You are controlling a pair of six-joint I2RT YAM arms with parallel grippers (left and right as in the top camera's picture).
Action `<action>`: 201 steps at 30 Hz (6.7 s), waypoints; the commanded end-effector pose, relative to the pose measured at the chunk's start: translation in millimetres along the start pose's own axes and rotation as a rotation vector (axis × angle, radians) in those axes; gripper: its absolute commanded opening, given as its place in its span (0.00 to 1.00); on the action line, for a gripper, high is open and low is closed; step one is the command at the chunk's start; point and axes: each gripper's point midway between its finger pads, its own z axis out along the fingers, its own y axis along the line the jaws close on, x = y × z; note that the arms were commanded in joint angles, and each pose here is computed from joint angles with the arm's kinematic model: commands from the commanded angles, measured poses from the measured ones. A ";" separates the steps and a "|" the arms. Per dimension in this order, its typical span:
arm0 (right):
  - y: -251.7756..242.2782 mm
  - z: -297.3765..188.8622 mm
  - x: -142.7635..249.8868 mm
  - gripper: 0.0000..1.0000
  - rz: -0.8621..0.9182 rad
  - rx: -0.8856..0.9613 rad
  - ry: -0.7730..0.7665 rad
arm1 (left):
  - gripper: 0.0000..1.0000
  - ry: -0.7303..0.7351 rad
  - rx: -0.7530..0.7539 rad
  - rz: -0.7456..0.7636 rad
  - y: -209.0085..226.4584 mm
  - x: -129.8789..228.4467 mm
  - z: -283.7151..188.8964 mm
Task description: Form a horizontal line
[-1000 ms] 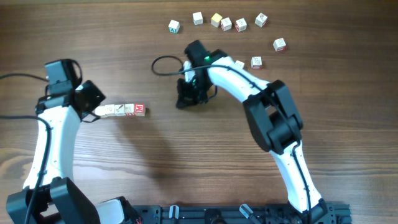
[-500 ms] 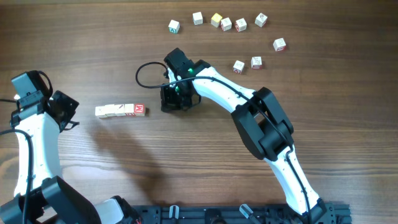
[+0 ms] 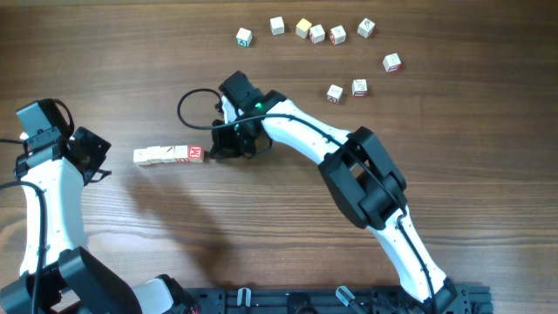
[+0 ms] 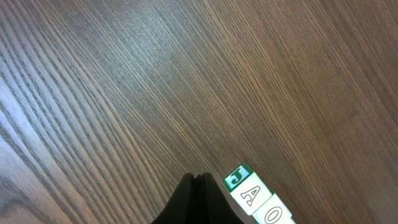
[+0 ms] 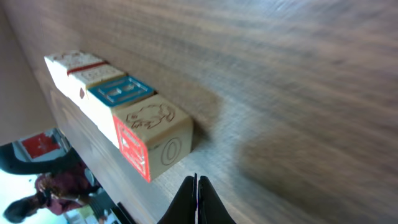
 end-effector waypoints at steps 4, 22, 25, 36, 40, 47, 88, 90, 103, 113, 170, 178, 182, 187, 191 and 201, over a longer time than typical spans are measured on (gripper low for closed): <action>4.1 10.3 -7.3 0.04 -0.017 -0.005 -0.044 | 0.04 -0.027 -0.003 -0.019 1.1 -7.5 -6.1; 5.6 10.0 -14.7 0.04 -0.020 -0.003 -0.079 | 0.04 -0.026 -0.004 -0.019 1.2 -7.3 -6.2; 10.4 10.0 -13.9 0.04 -0.028 -0.027 -0.071 | 0.04 -0.026 -0.004 -0.019 1.2 -7.2 -6.2; 9.8 9.9 -13.8 0.04 -0.022 -0.025 -0.070 | 0.04 -0.026 -0.004 -0.019 1.3 -7.3 -6.1; 4.6 10.1 -12.1 0.04 -0.019 -0.002 -0.067 | 0.04 -0.026 -0.004 -0.019 1.2 -7.3 -6.2; -7.4 9.9 -11.7 0.04 -0.016 0.057 -0.077 | 0.04 -0.026 -0.004 -0.016 1.3 -7.3 -6.1; -91.1 -20.0 1.9 0.05 0.125 0.388 -0.050 | 0.04 0.028 0.043 -0.016 -6.0 3.6 -6.2; -118.0 -36.7 7.5 0.04 0.120 0.496 -0.023 | 0.04 0.048 0.121 -0.016 -20.2 5.5 -7.6; -156.6 -70.9 22.6 0.11 0.207 0.603 0.058 | 0.04 0.036 0.569 0.260 -134.9 24.9 -39.2; -174.2 -92.7 39.8 0.17 0.277 0.644 0.139 | 0.04 -0.004 0.582 0.476 -194.9 80.1 -57.1; -161.0 -81.0 26.9 0.25 0.259 0.548 0.106 | 0.04 0.091 0.028 0.528 -82.5 62.8 66.4; -161.0 -81.0 26.8 0.25 0.259 0.547 0.106 | 0.04 0.109 0.035 0.529 -82.3 66.6 66.0; -160.9 -81.0 26.7 0.25 0.258 0.547 0.105 | 0.04 0.116 0.031 0.530 -80.9 68.0 65.9; -161.0 -81.0 26.6 0.24 0.258 0.547 0.105 | 0.04 0.119 0.030 0.530 -80.3 68.6 65.8; -160.9 -80.9 26.3 0.24 0.257 0.547 0.104 | 0.04 0.121 0.029 0.530 -79.9 69.0 65.7; -160.8 -80.8 26.2 0.25 0.257 0.546 0.104 | 0.04 0.126 0.026 0.531 -79.0 69.9 65.6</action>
